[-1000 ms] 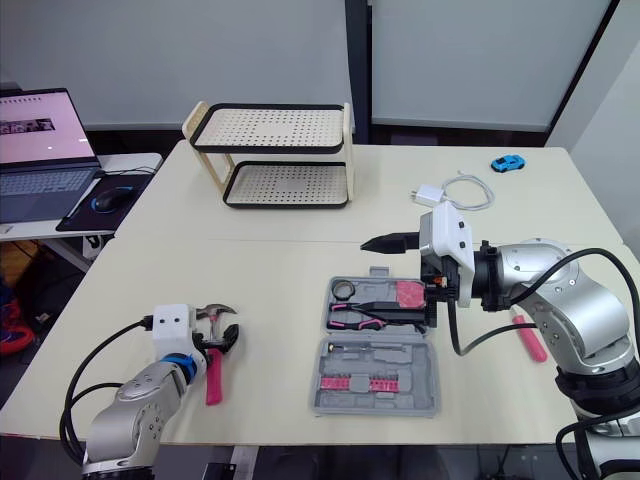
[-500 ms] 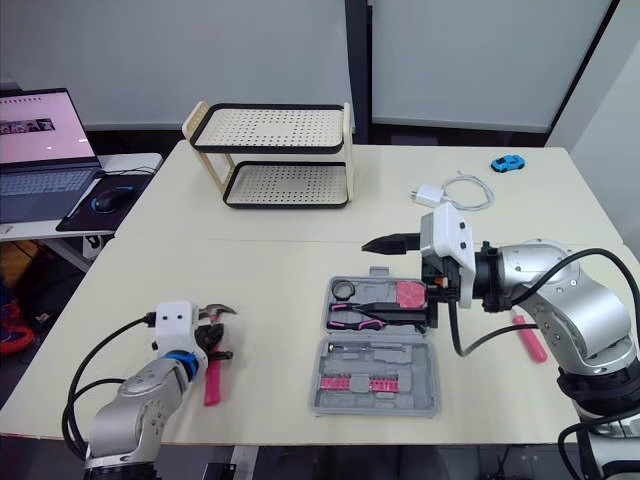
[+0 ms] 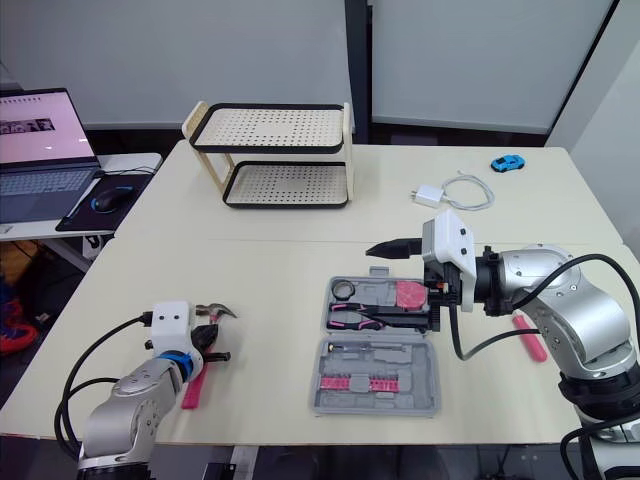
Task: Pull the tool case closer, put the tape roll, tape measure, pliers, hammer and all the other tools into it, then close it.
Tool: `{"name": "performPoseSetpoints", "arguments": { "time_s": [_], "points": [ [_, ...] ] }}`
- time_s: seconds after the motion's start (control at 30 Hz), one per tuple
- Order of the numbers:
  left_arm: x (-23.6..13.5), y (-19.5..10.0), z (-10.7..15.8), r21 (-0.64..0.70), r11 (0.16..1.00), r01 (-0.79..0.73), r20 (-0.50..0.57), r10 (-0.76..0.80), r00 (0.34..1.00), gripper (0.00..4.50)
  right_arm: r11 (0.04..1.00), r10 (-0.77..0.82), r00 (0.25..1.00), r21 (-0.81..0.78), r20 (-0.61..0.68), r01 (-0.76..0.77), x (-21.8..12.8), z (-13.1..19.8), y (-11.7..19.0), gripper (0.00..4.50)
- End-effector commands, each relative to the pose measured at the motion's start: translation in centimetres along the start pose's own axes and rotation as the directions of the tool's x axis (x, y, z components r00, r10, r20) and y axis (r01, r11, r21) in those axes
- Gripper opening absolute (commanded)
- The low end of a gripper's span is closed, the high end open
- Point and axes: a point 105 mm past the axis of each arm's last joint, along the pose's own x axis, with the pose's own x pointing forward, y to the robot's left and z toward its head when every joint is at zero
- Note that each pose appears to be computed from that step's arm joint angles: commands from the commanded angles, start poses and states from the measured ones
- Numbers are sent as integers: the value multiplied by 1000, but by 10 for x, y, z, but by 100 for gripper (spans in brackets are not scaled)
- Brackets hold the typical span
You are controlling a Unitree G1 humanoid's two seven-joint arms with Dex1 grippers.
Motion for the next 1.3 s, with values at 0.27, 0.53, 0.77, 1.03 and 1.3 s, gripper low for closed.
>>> {"name": "performPoseSetpoints", "arguments": {
  "time_s": [0.27, 0.53, 0.77, 1.03, 1.3],
  "points": [
    [-16, -8, 46, 152, 977, 152, 107, -169, 980, 6, 1000, 0, 1000, -28, -12, 0, -6, 1, 3, 450],
    [-32, -31, 67, 320, 871, 372, 48, -407, 912, 6, 999, -10, 1000, -36, -21, 9, -8, 0, 5, 450],
    [-47, -51, 84, 472, 711, 522, -41, -574, 818, 6, 999, -11, 999, -41, -41, 9, -10, -3, 7, 450],
    [-72, -82, 85, 589, 469, 658, -180, -718, 672, 6, 999, -25, 997, -46, -76, 21, -16, -9, 10, 450],
    [-96, -130, 95, 565, 236, 791, -312, -826, 469, 6, 999, -36, 991, -36, -127, 32, -24, -18, 13, 450]
  ]
}}
